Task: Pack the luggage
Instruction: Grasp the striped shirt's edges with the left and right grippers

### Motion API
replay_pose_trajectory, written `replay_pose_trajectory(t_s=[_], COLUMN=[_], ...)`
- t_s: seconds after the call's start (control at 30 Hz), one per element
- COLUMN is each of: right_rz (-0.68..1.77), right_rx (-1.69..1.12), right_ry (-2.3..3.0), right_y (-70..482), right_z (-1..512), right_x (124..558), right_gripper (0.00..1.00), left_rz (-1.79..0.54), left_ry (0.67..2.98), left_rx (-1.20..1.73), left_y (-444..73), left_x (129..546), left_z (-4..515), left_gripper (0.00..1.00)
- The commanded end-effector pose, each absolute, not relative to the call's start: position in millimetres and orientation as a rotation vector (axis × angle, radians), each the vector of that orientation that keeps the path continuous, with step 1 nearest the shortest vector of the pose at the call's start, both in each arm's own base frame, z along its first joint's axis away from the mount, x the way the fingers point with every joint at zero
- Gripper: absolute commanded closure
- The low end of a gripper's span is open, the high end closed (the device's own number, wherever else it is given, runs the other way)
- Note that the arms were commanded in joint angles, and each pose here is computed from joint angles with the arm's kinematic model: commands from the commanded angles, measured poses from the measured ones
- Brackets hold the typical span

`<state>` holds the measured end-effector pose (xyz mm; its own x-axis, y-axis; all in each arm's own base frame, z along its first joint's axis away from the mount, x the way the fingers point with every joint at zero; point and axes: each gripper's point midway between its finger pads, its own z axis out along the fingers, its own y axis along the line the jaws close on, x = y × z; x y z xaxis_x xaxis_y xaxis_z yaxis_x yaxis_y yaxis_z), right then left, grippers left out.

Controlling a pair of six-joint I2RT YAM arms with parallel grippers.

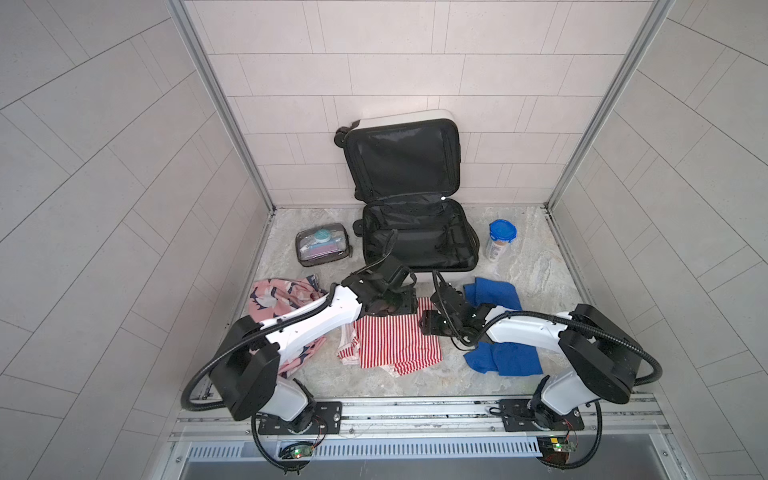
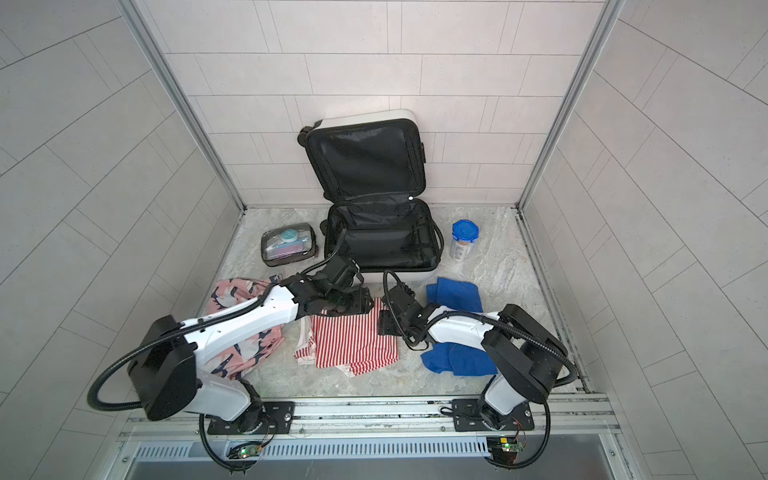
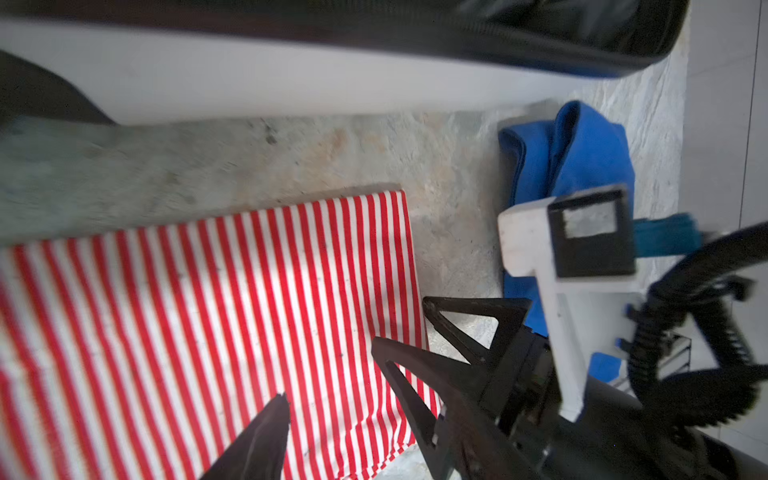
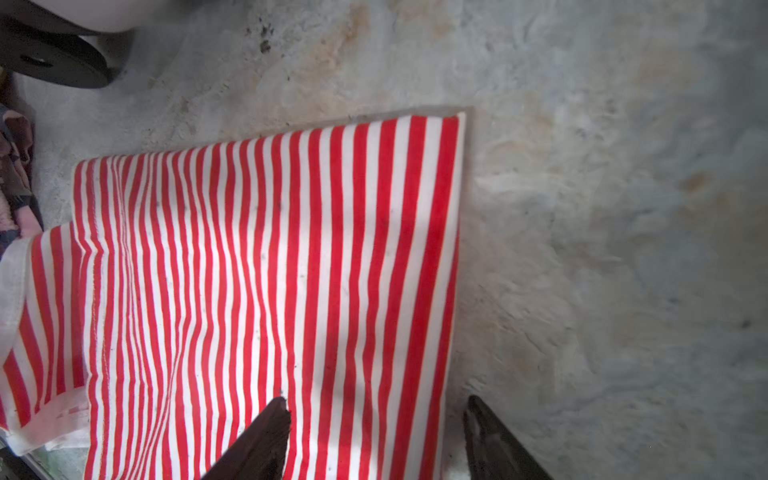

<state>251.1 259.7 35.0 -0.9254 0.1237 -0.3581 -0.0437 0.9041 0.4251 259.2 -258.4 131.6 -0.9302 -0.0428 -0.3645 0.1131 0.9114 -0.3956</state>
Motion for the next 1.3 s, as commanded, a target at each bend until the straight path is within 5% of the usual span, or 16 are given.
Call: replay_pose_trajectory(t_s=[0.0, 0.17, 0.57, 0.87, 1.03, 1.27], right_rz=[0.583, 0.582, 0.58, 0.585, 0.586, 0.59], right_rx=[0.072, 0.071, 0.071, 0.066, 0.063, 0.058], right_ry=[2.706, 2.707, 2.711, 2.7, 2.701, 2.696], right_y=[251.9, 252.0, 251.8, 251.4, 251.4, 251.9], right_z=[33.4, 34.0, 33.5, 36.0, 36.2, 37.6], right_x=[245.6, 245.5, 244.6, 245.1, 244.8, 245.2], right_gripper=[0.29, 0.27, 0.29, 0.27, 0.26, 0.25], left_rz=[-0.208, -0.002, -0.061, -0.139, -0.438, -0.361], left_ry=[2.792, 2.845, 2.964, 2.899, 2.818, 2.878], left_rx=[0.027, -0.063, -0.316, -0.44, -0.389, -0.397], left_y=[-189.0, -135.6, -100.3, -82.3, -116.1, -105.3], left_x=[246.4, 234.5, 214.5, 215.0, 228.9, 222.7], left_z=[113.8, 85.1, 23.9, 30.6, 40.1, 24.8], left_gripper=[0.28, 0.26, 0.55, 0.29, 0.22, 0.21])
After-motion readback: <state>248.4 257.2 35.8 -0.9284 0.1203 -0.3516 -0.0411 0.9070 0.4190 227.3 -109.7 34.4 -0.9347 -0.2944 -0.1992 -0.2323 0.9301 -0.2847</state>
